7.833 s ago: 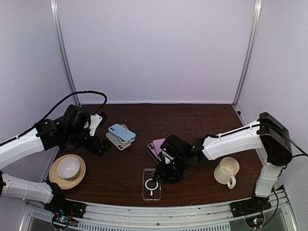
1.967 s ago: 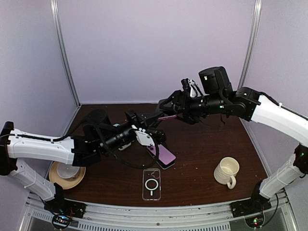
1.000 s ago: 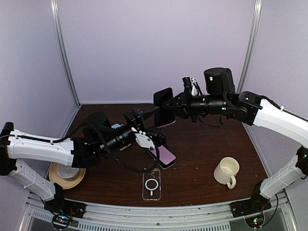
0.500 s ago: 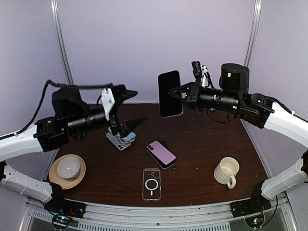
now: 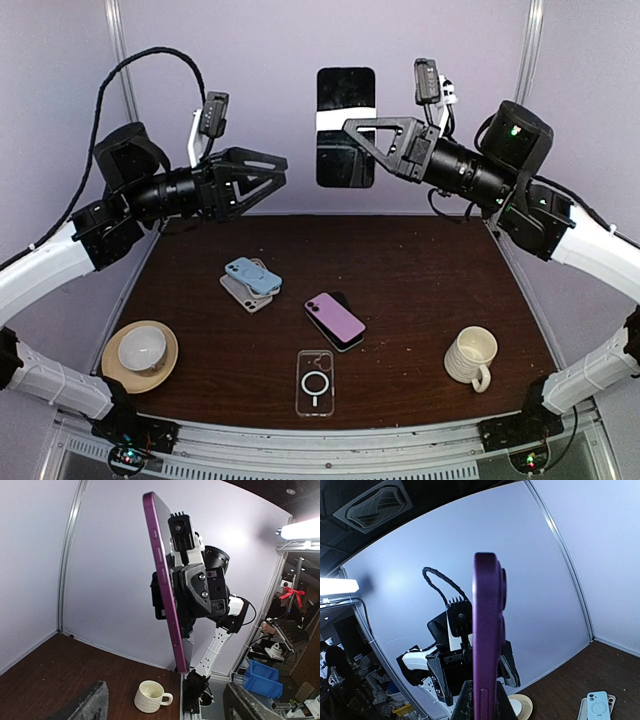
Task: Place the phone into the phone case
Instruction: Pass from the right arm to the left
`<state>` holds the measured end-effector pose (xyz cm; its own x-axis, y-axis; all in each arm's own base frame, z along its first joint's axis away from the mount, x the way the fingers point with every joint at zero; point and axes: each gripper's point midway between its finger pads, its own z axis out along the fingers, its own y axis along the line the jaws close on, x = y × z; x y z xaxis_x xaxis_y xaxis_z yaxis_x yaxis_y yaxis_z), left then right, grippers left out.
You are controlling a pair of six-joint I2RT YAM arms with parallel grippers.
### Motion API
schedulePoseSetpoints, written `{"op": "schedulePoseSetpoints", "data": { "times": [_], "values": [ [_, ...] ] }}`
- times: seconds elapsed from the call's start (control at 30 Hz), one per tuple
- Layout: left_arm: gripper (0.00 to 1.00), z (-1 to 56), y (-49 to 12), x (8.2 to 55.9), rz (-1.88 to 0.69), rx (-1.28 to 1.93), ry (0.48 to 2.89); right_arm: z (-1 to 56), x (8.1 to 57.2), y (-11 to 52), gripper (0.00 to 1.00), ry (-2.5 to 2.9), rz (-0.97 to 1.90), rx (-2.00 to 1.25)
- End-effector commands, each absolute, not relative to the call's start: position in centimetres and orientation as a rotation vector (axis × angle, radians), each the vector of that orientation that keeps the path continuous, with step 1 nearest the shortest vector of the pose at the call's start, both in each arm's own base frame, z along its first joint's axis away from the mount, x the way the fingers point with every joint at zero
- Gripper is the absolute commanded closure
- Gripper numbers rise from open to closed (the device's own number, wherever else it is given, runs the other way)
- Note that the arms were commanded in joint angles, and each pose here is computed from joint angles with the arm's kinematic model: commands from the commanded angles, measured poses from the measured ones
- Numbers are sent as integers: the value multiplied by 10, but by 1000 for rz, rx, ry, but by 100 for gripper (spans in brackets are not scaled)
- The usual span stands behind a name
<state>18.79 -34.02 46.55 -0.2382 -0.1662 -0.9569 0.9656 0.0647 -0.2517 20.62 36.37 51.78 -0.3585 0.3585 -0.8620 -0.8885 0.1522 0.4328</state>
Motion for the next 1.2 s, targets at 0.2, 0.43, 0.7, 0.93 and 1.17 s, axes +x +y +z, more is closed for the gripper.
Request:
{"op": "schedulePoseSetpoints", "data": {
  "times": [0.2, 0.43, 0.7, 0.93, 1.17],
  "values": [
    [33, 484, -363, 171, -1458, 968, 1207, 548, 193, 373, 100, 1167, 1497, -632],
    [72, 478, -376, 171, -1455, 981, 1185, 544, 193, 376, 100, 1177, 1506, -630],
    [73, 486, -376, 169, -1454, 972, 1107, 535, 197, 381, 100, 1197, 1524, -612],
    [100, 479, -378, 168, -1446, 989, 1122, 522, 208, 384, 100, 1288, 1470, -590],
    [100, 449, -373, 215, -1070, 841, 1259, 456, 270, 348, 9, 1616, 1035, -301]
  ]
}}
